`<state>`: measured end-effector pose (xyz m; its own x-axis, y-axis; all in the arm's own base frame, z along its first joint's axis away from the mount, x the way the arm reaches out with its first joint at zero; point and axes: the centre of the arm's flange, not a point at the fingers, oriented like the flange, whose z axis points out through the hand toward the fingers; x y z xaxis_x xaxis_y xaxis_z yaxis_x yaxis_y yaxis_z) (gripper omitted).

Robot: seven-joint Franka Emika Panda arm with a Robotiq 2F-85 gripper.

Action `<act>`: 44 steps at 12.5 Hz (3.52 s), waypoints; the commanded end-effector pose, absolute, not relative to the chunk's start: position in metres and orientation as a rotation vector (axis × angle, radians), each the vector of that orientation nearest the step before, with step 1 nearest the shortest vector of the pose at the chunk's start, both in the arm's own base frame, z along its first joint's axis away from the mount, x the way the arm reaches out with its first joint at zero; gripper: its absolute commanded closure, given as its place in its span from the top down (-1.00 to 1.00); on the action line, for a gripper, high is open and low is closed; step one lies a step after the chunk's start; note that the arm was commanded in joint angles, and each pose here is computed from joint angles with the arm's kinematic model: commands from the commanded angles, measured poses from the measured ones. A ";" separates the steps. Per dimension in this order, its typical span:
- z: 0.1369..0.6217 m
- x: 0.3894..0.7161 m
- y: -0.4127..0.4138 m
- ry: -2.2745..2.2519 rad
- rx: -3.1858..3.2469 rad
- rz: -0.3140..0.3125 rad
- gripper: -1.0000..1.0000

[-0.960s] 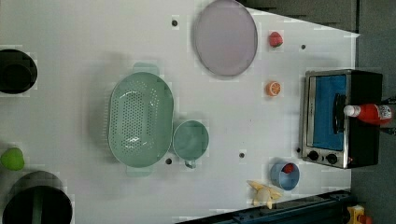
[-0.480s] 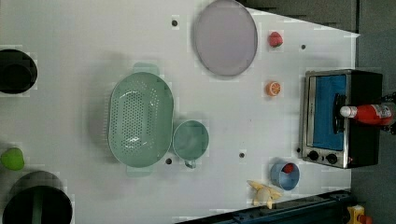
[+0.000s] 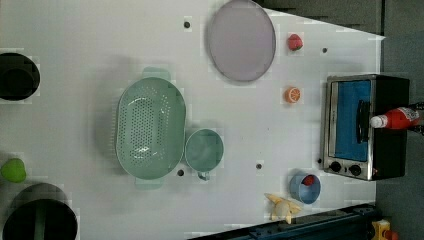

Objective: Pick Ketchup from oven and place it on table.

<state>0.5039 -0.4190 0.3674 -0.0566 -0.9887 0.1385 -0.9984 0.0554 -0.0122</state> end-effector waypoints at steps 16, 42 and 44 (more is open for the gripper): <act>0.548 0.599 -0.110 -1.659 2.792 -0.009 0.27; 0.205 0.542 -0.019 -1.332 2.729 -0.139 1.00; 0.255 0.553 -0.014 -1.373 2.769 -0.059 1.00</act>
